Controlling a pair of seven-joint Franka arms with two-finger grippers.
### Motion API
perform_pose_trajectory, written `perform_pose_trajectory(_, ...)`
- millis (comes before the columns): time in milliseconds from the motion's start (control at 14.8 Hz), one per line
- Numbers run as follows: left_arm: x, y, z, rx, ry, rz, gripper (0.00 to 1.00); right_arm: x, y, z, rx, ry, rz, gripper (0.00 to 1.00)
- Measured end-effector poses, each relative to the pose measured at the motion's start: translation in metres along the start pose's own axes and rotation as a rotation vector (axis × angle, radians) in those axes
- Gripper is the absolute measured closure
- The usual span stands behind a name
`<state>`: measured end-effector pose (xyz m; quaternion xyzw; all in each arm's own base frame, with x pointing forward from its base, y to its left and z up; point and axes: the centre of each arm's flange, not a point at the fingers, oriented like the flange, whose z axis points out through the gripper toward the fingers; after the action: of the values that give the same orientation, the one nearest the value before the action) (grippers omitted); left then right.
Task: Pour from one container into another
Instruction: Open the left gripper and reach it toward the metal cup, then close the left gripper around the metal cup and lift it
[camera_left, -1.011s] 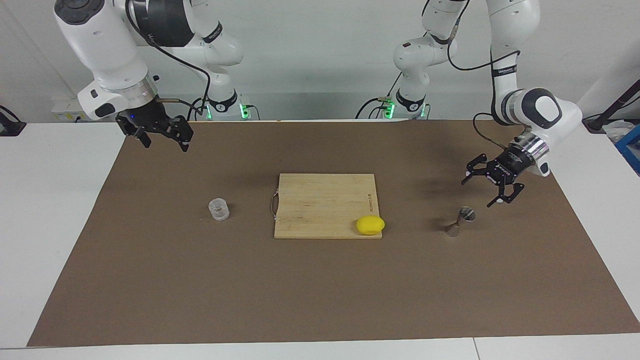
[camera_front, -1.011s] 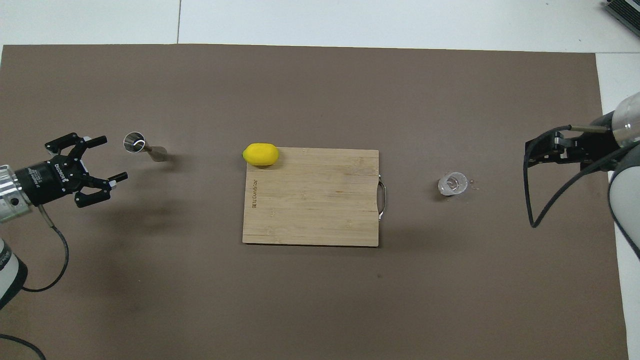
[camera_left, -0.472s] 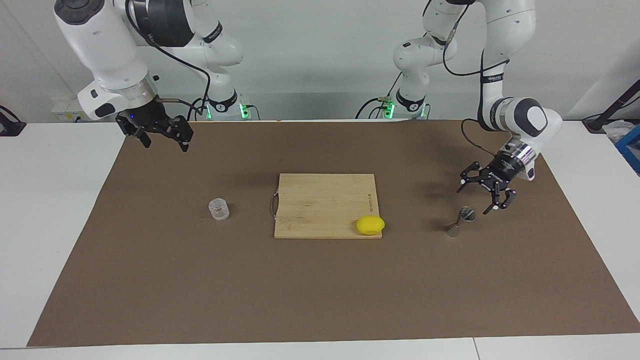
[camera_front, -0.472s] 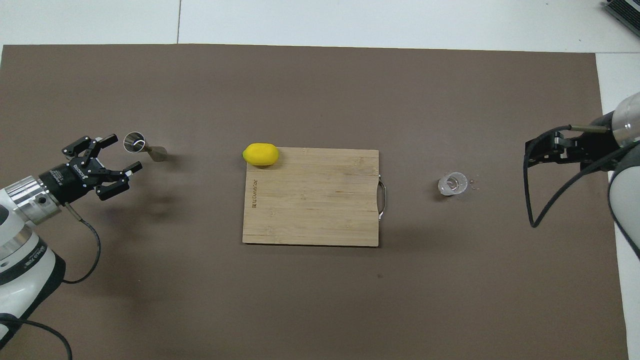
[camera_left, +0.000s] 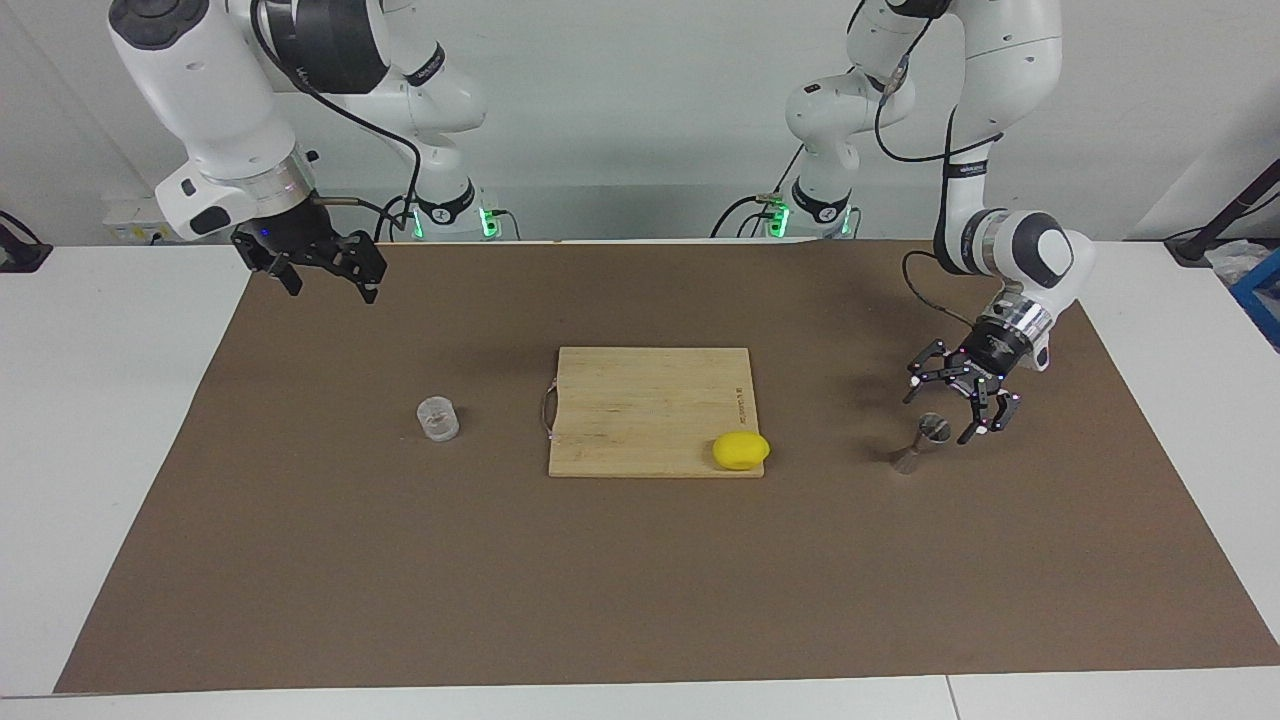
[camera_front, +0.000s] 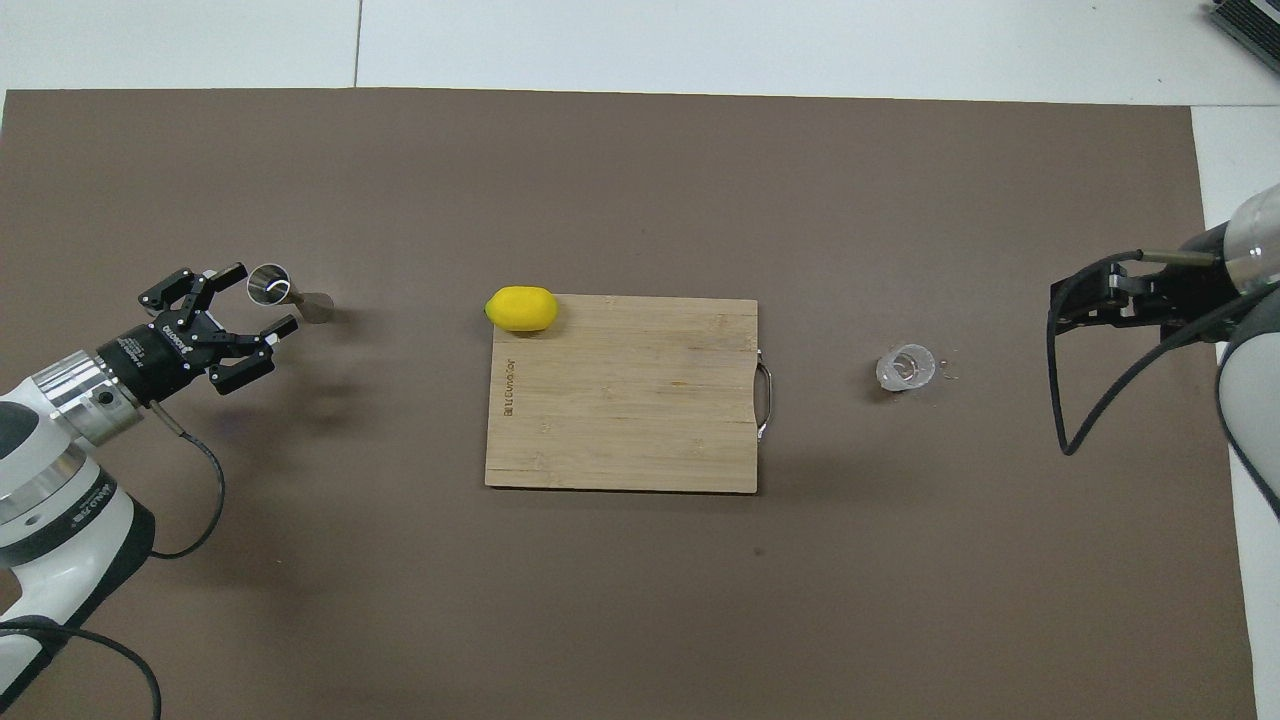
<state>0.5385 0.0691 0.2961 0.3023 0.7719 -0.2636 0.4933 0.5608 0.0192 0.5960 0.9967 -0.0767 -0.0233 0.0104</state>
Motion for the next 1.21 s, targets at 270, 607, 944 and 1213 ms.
perform_pose_trajectory(270, -0.0012, -0.0024, 0.0039, -0.007, -0.001, 0.018, 0.11, 0.0, 0.0, 0.0, 0.0, 0.0, 0.0, 0.0)
perform_pose_trajectory(607, -0.0002, -0.002, 0.0037, -0.011, 0.003, 0.02, 0.26, 0.0, 0.0, 0.0, 0.0, 0.0, 0.0, 0.0)
perform_pose_trajectory(944, 0.0001, -0.0017, 0.0035, -0.013, 0.004, 0.027, 0.5, 0.0, 0.0, 0.0, 0.0, 0.0, 0.0, 0.0)
perform_pose_trajectory(1213, -0.0026, -0.0037, 0.0069, -0.002, -0.003, 0.032, 0.5, 0.0, 0.0, 0.0, 0.0, 0.0, 0.0, 0.0)
